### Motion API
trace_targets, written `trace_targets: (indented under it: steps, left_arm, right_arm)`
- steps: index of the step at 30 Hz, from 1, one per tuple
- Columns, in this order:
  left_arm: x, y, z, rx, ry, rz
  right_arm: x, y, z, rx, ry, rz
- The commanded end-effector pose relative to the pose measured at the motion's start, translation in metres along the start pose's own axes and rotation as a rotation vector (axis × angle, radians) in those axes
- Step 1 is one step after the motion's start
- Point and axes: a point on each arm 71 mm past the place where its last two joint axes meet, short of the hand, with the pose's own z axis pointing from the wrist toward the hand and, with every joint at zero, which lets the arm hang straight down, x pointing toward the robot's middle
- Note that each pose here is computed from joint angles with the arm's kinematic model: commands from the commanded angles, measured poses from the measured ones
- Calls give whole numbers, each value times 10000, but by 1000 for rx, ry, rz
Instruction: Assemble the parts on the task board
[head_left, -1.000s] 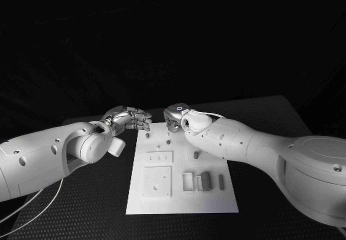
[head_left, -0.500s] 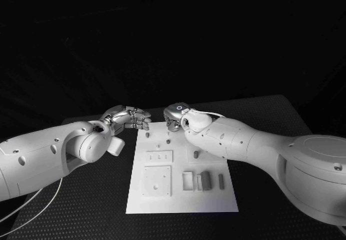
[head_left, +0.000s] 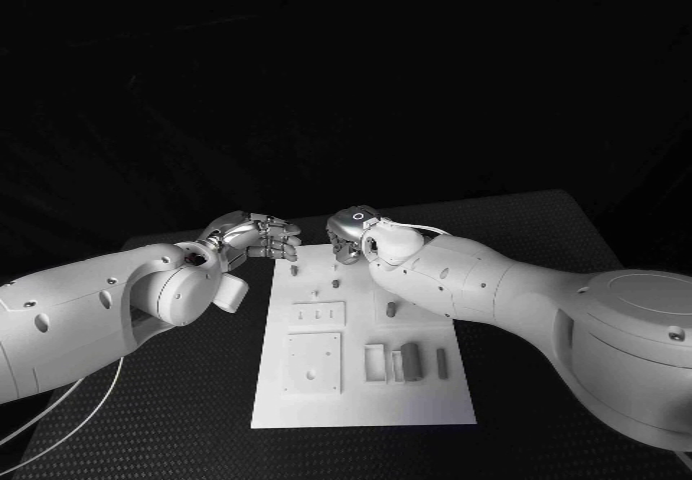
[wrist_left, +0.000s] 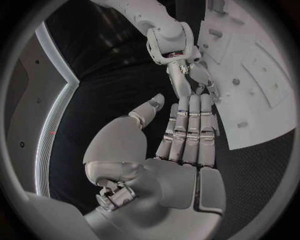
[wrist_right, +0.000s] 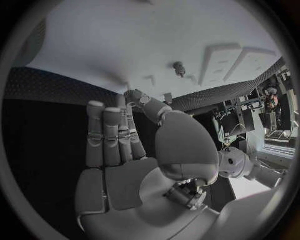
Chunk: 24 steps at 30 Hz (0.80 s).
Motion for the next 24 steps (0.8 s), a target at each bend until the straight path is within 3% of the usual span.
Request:
trace_targets:
  steps: [1,24]
  left_arm:
    - [2,-18,2,12,3,1]
    - [-9,-16,-5,11,1,1]
  right_arm:
    - [125,-23,-39,8,66,-21]
    - [144,0,-54,-1,77,-18]
